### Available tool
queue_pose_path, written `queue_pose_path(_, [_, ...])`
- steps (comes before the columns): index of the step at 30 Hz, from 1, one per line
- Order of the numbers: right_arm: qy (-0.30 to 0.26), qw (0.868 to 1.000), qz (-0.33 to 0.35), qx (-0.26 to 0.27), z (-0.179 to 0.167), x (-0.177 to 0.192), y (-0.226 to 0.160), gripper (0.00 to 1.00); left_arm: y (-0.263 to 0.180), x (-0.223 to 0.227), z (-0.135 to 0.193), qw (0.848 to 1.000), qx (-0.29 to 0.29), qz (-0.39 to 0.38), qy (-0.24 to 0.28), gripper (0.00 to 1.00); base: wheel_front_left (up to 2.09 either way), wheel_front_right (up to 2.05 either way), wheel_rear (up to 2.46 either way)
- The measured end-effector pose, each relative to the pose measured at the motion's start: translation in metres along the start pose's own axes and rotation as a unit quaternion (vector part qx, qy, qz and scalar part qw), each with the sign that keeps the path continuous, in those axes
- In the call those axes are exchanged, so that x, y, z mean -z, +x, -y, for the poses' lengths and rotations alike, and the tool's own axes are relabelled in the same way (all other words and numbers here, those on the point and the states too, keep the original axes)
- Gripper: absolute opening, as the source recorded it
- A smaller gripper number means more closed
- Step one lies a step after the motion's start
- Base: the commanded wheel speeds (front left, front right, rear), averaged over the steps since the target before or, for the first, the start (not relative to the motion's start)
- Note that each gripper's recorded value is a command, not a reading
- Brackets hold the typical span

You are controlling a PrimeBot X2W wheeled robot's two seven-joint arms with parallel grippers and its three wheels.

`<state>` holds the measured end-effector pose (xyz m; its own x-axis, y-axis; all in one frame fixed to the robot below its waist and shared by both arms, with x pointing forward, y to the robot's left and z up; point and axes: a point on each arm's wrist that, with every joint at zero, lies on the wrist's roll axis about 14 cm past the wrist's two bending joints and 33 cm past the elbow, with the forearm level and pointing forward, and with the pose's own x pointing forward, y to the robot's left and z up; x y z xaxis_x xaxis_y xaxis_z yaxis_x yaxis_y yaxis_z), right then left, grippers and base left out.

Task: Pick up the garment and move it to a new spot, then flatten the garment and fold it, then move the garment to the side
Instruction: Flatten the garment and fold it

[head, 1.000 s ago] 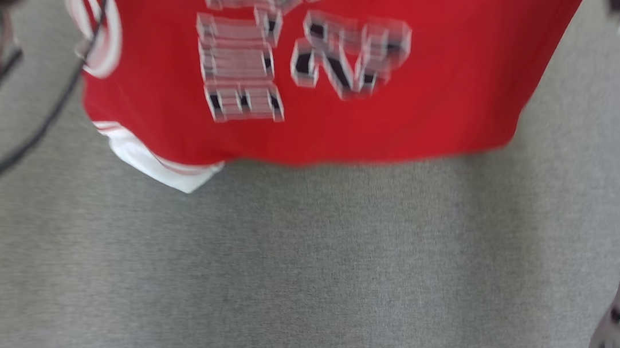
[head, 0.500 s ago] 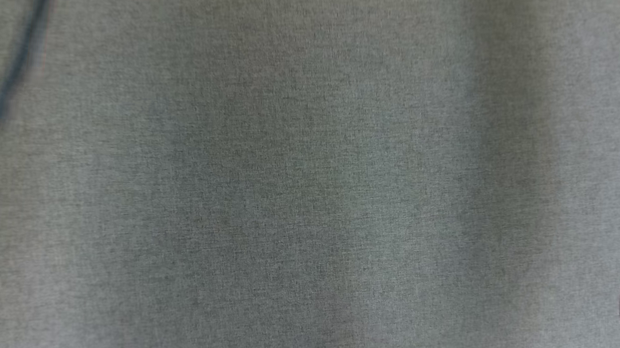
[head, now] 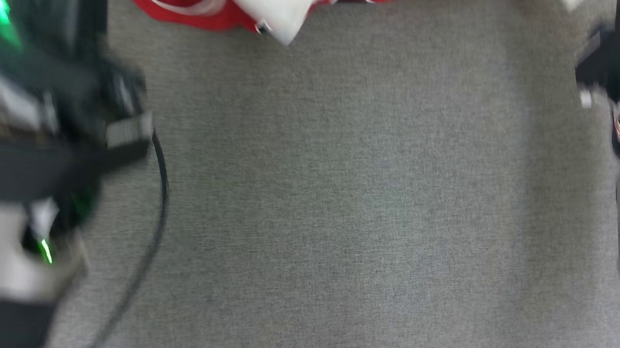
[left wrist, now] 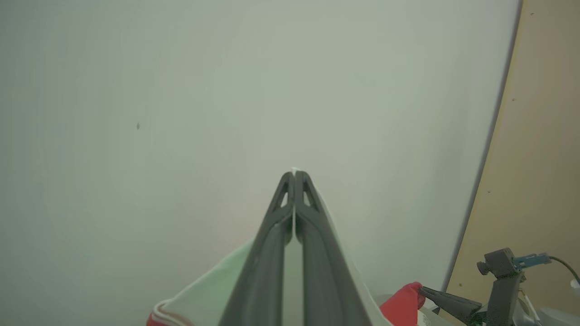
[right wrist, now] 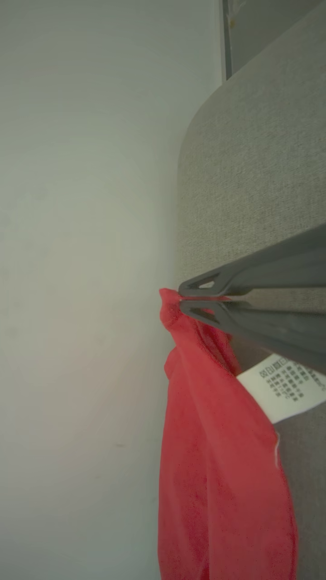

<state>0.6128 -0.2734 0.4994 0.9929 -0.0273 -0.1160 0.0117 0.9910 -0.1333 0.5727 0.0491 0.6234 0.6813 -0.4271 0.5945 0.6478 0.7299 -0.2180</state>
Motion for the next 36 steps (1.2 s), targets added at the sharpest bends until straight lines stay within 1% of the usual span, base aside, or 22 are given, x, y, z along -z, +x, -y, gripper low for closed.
queue_pose_path(3, [0.015, 0.998, -0.055, 0.012, 0.009, 0.028, -0.026, 0.00, -0.044, 0.014, 0.003, 0.996, -0.050, -0.041, -0.054, 0.00, 0.00, 0.00, 0.00])
queue_pose_path(6, [0.031, 0.995, -0.096, 0.017, 0.011, 0.047, -0.055, 0.00, -0.091, 0.024, 0.013, 0.984, -0.104, -0.084, -0.121, 0.00, 0.00, 0.00, 0.00])
queue_pose_path(8, [0.046, 0.992, -0.116, 0.021, 0.011, 0.055, -0.074, 0.00, -0.122, 0.031, 0.023, 0.969, -0.140, -0.114, -0.170, 0.00, 0.00, 0.00, 0.00])
queue_pose_path(9, [0.053, 0.989, -0.133, 0.028, 0.014, 0.060, -0.093, 0.00, -0.153, 0.037, 0.036, 0.949, -0.173, -0.145, -0.219, 0.00, 0.00, 0.00, 0.00])
queue_pose_path(12, [0.070, 0.985, -0.152, 0.043, 0.019, 0.066, -0.122, 0.00, -0.192, 0.036, 0.044, 0.923, -0.224, -0.170, -0.264, 0.00, 0.00, 0.00, 0.00])
queue_pose_path(16, [0.092, 0.979, -0.173, 0.056, 0.015, 0.075, -0.161, 0.00, -0.229, 0.022, 0.052, 0.887, -0.283, -0.166, -0.325, 0.00, 0.00, 0.00, 0.00])
queue_pose_path(19, [0.114, 0.975, -0.181, 0.060, 0.009, 0.079, -0.186, 0.00, -0.249, 0.013, 0.068, 0.863, -0.295, -0.181, -0.369, 0.00, 0.00, 0.00, 0.00])
queue_pose_path(21, [0.127, 0.972, -0.190, 0.061, 0.003, 0.084, -0.201, 0.00, -0.259, 0.009, 0.080, 0.851, -0.289, -0.202, -0.389, 0.00, 0.00, 0.00, 0.00])
queue_pose_path(24, [0.143, 0.965, -0.210, 0.059, -0.007, 0.094, -0.223, 0.00, -0.280, 0.007, 0.101, 0.828, -0.282, -0.244, -0.418, 0.00, 0.00, 0.00, 0.00])
queue_pose_path(25, [0.148, 0.964, -0.215, 0.058, -0.010, 0.096, -0.229, 0.00, -0.288, 0.005, 0.105, 0.823, -0.283, -0.255, -0.421, 0.00, 0.00, 0.00, 0.00])
queue_pose_path(26, [0.148, 0.964, -0.215, 0.058, -0.010, 0.096, -0.229, 0.00, -0.288, 0.005, 0.105, 0.823, -0.283, -0.255, -0.421, 0.00, 0.00, 0.00, 0.00])
queue_pose_path(30, [0.159, 0.957, -0.237, 0.053, -0.018, 0.103, -0.251, 0.00, -0.311, -0.004, 0.106, 0.815, -0.297, -0.270, -0.418, 0.00, 0.00, 0.00, 0.00])
queue_pose_path(32, [0.162, 0.954, -0.247, 0.048, -0.021, 0.106, -0.260, 0.00, -0.322, -0.004, 0.112, 0.803, -0.300, -0.284, -0.429, 0.00, 0.00, 0.00, 0.00])
queue_pose_path(34, [0.168, 0.950, -0.258, 0.044, -0.024, 0.110, -0.268, 0.00, -0.333, -0.003, 0.120, 0.789, -0.300, -0.306, -0.441, 0.00, 0.00, 0.00, 0.00])
queue_pose_path(36, [0.173, 0.945, -0.275, 0.041, -0.025, 0.117, -0.279, 0.00, -0.344, -0.002, 0.125, 0.776, -0.301, -0.325, -0.448, 0.00, 0.00, 0.00, 0.00])
